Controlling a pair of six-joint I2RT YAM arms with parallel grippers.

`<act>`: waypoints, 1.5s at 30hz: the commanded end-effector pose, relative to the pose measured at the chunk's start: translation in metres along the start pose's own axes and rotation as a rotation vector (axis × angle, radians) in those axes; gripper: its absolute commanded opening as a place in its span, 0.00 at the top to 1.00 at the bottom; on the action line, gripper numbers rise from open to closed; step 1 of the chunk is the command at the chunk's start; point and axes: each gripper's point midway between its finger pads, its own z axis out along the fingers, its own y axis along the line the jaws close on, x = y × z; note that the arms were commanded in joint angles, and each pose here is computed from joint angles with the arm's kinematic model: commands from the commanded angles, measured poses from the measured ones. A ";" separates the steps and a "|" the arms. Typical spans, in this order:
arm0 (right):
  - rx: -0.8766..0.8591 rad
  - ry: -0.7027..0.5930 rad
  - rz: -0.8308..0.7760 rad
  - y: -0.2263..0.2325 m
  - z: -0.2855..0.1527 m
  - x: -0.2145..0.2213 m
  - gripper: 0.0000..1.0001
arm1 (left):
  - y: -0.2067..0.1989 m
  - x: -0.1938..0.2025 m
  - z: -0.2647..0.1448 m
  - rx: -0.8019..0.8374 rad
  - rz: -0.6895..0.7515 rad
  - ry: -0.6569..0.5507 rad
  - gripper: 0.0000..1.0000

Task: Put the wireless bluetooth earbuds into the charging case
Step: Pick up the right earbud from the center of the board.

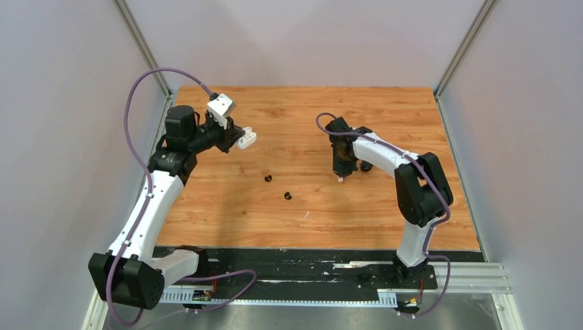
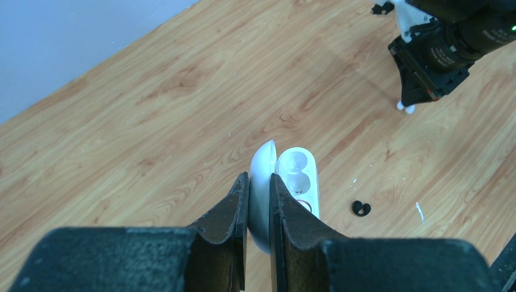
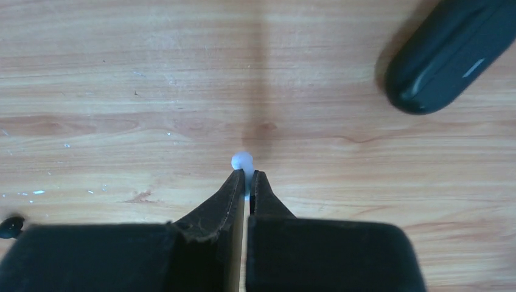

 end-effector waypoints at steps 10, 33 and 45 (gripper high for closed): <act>-0.120 0.108 0.130 0.061 0.020 -0.021 0.61 | 0.007 -0.028 -0.007 -0.025 0.038 -0.040 1.00; -0.702 -0.223 -0.768 0.012 -0.047 -0.077 0.55 | 0.021 -0.042 -0.008 -0.074 0.116 -0.045 1.00; -0.818 -0.461 -1.501 0.014 -0.021 -0.041 0.58 | 0.017 -0.033 -0.006 -0.033 0.156 -0.014 1.00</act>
